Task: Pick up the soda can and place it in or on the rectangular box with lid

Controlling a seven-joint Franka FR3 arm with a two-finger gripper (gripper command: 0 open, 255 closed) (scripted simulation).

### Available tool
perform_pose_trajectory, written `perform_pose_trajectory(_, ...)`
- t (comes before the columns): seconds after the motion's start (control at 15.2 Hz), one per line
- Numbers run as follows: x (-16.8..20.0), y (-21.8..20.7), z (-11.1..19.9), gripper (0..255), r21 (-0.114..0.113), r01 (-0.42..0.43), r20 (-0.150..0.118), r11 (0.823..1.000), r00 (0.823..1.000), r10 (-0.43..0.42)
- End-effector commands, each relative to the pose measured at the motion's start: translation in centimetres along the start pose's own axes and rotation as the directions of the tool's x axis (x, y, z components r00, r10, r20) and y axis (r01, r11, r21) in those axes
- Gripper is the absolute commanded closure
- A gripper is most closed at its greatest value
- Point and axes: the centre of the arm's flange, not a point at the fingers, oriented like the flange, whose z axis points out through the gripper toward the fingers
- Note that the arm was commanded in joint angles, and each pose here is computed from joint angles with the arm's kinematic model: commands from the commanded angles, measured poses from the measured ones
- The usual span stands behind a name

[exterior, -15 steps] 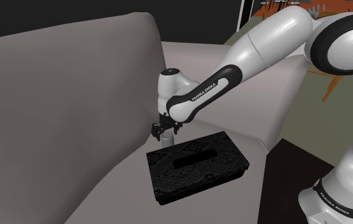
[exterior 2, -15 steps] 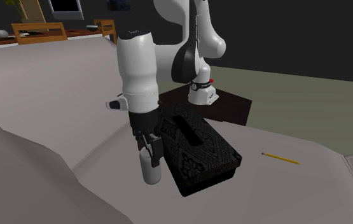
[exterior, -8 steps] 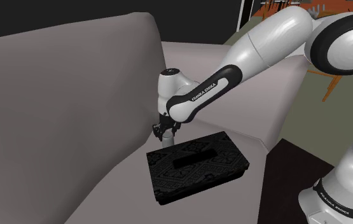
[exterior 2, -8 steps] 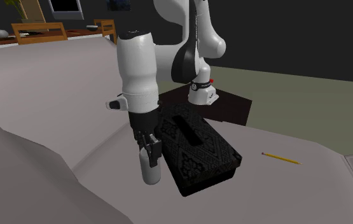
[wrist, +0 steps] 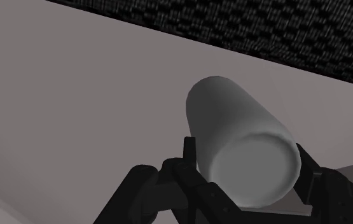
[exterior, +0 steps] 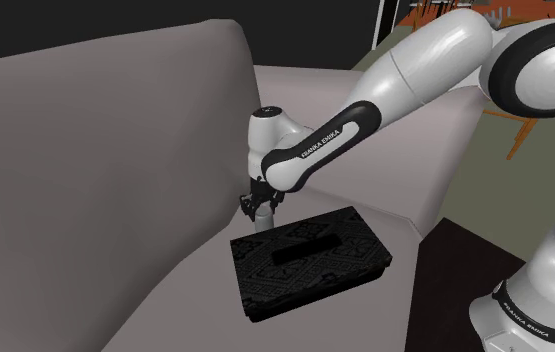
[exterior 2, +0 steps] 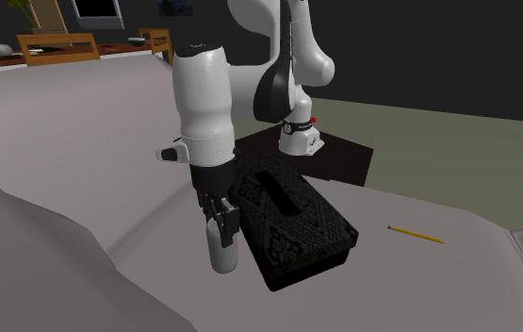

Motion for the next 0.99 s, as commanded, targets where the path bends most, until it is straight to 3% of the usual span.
perform_pose_trajectory(0.0, 0.0, -0.1, -0.8, 255, 0.000, 0.000, 0.000, 1.000, 1.000, 0.000)
perform_pose_trajectory(0.92, 0.3, -0.9, -8.2, 255, 0.000, 0.000, 0.000, 1.000, 1.000, 0.000)
